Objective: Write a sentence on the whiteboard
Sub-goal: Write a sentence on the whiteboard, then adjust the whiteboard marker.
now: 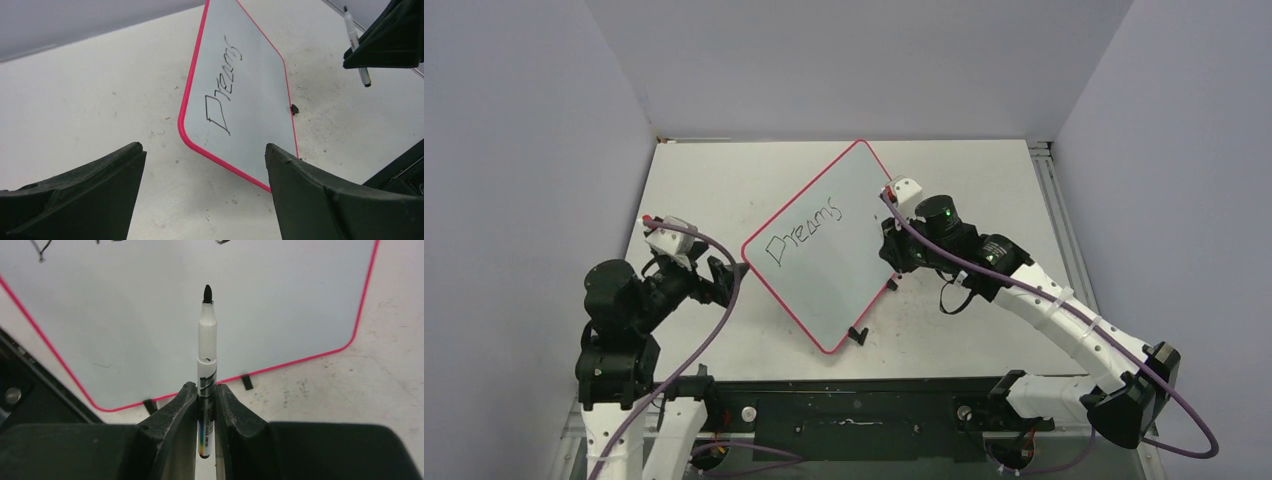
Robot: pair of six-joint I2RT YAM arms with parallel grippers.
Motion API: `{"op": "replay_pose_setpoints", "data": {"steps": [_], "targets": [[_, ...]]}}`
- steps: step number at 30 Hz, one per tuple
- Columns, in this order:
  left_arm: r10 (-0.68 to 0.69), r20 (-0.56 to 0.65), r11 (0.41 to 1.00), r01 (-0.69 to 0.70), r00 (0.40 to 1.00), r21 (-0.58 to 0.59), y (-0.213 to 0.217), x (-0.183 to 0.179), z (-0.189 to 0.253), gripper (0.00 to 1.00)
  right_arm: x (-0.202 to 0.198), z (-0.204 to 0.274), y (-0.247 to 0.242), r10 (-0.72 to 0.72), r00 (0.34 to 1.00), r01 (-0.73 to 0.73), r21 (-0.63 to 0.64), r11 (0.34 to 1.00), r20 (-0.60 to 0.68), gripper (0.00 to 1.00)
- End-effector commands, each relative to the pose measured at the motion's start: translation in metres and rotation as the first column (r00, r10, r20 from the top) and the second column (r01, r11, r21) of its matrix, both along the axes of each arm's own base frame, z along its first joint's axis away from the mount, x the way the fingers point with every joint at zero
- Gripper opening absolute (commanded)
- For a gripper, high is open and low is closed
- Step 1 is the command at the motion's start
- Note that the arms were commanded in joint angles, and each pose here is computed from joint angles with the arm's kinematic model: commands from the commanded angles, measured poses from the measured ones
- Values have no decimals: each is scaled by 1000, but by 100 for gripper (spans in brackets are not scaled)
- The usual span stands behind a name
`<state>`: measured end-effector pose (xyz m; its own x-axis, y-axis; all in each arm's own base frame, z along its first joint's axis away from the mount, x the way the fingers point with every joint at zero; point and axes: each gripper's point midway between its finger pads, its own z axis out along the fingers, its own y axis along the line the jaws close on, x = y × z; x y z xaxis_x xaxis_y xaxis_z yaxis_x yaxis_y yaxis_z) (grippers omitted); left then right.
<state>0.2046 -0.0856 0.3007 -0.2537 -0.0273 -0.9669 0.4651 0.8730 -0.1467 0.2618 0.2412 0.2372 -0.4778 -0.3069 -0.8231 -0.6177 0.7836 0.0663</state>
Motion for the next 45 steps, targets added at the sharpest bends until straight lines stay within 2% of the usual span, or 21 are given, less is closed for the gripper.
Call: {"op": "replay_pose_setpoints", "data": {"steps": [1,4,7,13,16,25,29,33,35,41,45], "targets": [[-91,140,992,78,986,95,-10,-15,46,87,-49,16,14,189,974,-174,124,977,-123,5],[-198,176,979,184,964,91,-29,-20,65,84,-80,14,16,273,935,-238,173,956,-226,5],[-307,183,951,293,934,99,-51,-22,69,83,-111,10,18,352,869,-286,228,931,-349,5],[-501,188,864,474,845,171,-94,-32,61,81,-154,14,25,459,735,-301,366,881,-499,5],[-595,156,799,559,789,223,-120,-40,45,81,-171,7,26,490,658,-300,398,867,-572,5],[-790,113,577,667,603,472,-180,-88,1,81,-211,-9,31,510,516,-373,355,857,-688,5],[-836,93,483,646,540,592,-198,-111,-21,81,-223,-17,32,504,471,-404,331,853,-724,5],[-868,45,406,656,494,636,-208,-127,-38,69,-225,-21,32,501,446,-416,323,850,-742,5],[-879,21,377,667,476,643,-212,-133,-46,67,-226,-20,34,507,437,-422,329,845,-743,5],[-885,11,349,648,465,677,-225,-136,-60,63,-229,-19,37,526,421,-439,342,831,-739,5],[-888,3,331,636,459,697,-231,-137,-67,57,-233,-17,36,538,409,-450,349,822,-737,5]]}}
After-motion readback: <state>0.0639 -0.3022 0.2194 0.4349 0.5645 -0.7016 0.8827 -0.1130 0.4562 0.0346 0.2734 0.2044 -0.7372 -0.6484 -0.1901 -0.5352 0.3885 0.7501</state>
